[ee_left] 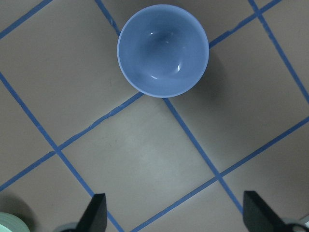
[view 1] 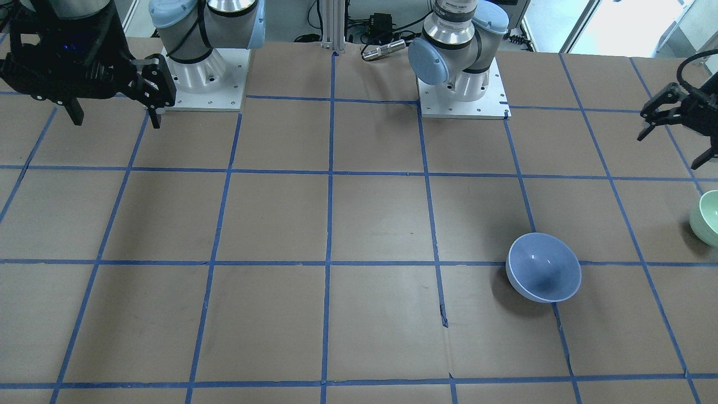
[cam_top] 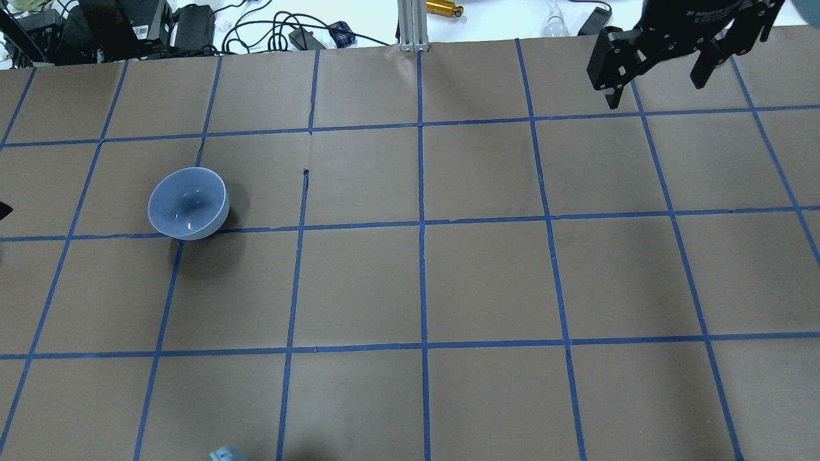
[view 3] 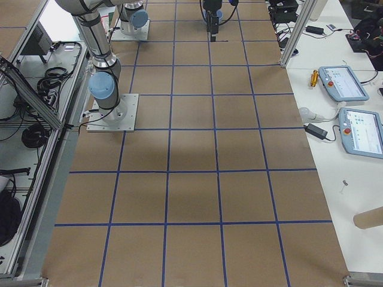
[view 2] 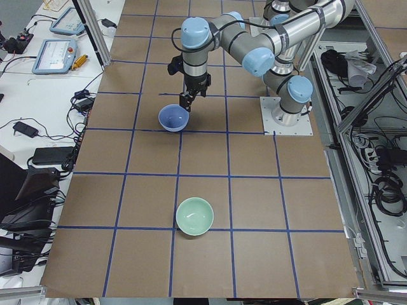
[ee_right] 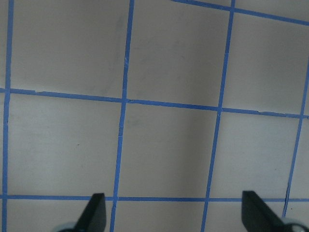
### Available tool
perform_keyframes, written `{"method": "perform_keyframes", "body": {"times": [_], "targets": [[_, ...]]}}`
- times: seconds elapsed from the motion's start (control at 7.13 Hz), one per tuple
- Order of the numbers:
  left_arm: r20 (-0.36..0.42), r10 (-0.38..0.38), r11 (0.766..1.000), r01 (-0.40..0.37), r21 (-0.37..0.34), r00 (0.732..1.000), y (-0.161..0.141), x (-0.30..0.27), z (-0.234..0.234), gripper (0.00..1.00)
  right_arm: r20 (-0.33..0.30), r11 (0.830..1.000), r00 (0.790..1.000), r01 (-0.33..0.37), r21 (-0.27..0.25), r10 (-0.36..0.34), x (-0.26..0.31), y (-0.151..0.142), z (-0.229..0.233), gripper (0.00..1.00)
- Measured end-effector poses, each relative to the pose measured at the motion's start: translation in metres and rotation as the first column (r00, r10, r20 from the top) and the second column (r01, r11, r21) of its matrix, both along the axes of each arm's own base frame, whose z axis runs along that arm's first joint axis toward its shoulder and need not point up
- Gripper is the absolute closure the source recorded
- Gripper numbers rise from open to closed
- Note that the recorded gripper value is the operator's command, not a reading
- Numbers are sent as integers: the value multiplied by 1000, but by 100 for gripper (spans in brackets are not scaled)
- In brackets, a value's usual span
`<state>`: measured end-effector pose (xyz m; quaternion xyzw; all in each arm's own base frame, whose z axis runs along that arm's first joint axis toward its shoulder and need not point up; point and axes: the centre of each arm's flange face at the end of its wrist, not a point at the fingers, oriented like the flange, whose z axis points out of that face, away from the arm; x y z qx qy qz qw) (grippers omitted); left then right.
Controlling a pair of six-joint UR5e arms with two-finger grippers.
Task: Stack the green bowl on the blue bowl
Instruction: 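Swing the left arm away from the blue bowl toward the green bowl, then lower the left gripper onto the pale green bowl's rim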
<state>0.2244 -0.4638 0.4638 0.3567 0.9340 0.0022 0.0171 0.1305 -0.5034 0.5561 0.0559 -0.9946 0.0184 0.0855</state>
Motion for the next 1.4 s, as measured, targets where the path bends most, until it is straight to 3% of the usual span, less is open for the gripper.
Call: {"method": "perform_keyframes", "body": {"times": [0.28, 0.56, 0.98, 1.4], "targets": [[46, -58, 998, 56, 32, 997, 29, 80, -13, 0, 0, 1000, 1000, 1, 0, -1, 0, 0, 0, 0], [30, -158, 986, 156, 56, 987, 46, 128, -35, 0, 0, 1000, 1000, 0, 0, 0, 0, 0, 0, 0], [49, -354, 935, 352, 51, 934, 51, 186, -73, 0, 0, 1000, 1000, 0, 0, 0, 0, 0, 0, 0], [45, -479, 878, 478, 28, 877, 63, 241, -121, 0, 0, 1000, 1000, 0, 0, 0, 0, 0, 0, 0]]}}
